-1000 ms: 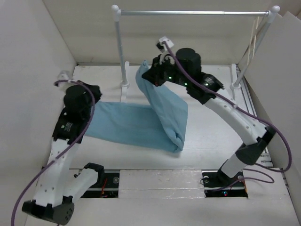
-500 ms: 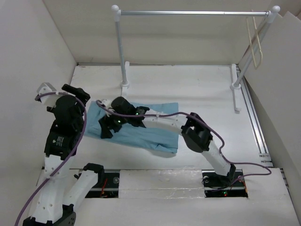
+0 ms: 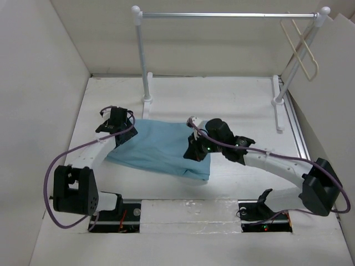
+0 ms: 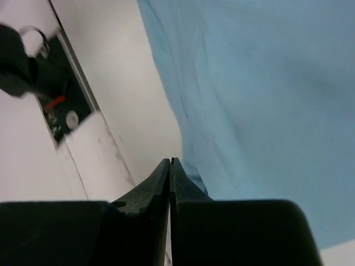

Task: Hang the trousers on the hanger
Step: Fold the trousers at the center of the board.

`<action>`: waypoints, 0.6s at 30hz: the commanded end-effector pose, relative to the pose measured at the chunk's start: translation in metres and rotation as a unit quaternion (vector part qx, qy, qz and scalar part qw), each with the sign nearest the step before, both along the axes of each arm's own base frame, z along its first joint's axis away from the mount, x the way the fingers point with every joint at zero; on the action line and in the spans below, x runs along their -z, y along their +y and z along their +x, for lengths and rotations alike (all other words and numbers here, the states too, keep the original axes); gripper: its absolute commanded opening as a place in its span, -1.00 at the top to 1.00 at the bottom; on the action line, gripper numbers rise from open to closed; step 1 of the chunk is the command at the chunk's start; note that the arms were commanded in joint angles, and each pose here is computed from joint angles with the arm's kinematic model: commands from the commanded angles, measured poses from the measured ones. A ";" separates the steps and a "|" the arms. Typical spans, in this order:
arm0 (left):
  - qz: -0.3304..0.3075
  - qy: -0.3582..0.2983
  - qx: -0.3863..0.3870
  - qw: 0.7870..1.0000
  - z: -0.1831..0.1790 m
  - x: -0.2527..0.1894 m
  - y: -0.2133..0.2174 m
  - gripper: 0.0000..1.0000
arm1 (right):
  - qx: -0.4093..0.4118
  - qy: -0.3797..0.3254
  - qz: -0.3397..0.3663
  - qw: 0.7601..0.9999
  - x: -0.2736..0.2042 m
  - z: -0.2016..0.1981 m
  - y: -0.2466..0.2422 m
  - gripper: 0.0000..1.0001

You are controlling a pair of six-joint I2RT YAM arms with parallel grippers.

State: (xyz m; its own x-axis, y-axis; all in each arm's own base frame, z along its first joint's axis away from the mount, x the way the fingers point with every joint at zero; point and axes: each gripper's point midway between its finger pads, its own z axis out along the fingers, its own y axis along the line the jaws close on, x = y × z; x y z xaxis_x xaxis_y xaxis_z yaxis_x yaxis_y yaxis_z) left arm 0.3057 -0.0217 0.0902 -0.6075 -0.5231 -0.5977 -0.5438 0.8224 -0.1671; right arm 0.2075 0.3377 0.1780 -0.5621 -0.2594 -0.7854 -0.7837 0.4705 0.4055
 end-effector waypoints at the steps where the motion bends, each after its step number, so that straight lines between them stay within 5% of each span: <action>1: -0.050 -0.043 0.061 0.996 0.039 -0.017 -0.022 -0.30 | 0.016 0.026 -0.047 0.998 0.046 -0.008 -0.031 0.84; 6: -0.042 -0.020 0.005 0.999 0.056 0.009 0.005 -0.22 | 0.024 0.058 -0.060 0.996 0.080 -0.017 -0.053 1.00; 12: -0.047 0.061 -0.097 0.992 0.032 0.063 0.052 -0.17 | 0.052 0.100 -0.112 0.987 0.143 -0.028 -0.082 1.00; 18: -0.042 0.035 -0.130 0.990 0.029 0.040 0.064 -0.20 | 0.063 0.111 -0.131 0.983 0.160 -0.044 -0.106 1.00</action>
State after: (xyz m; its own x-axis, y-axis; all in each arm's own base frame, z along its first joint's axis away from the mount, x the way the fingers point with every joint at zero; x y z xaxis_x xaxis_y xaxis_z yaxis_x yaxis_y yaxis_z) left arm 0.3453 0.0252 0.0359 -0.5383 -0.6993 -0.4704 -0.7002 0.6817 -0.2121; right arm 0.1598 0.2423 0.0206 -0.7714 -0.3540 -0.5287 -0.6092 0.6508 0.4531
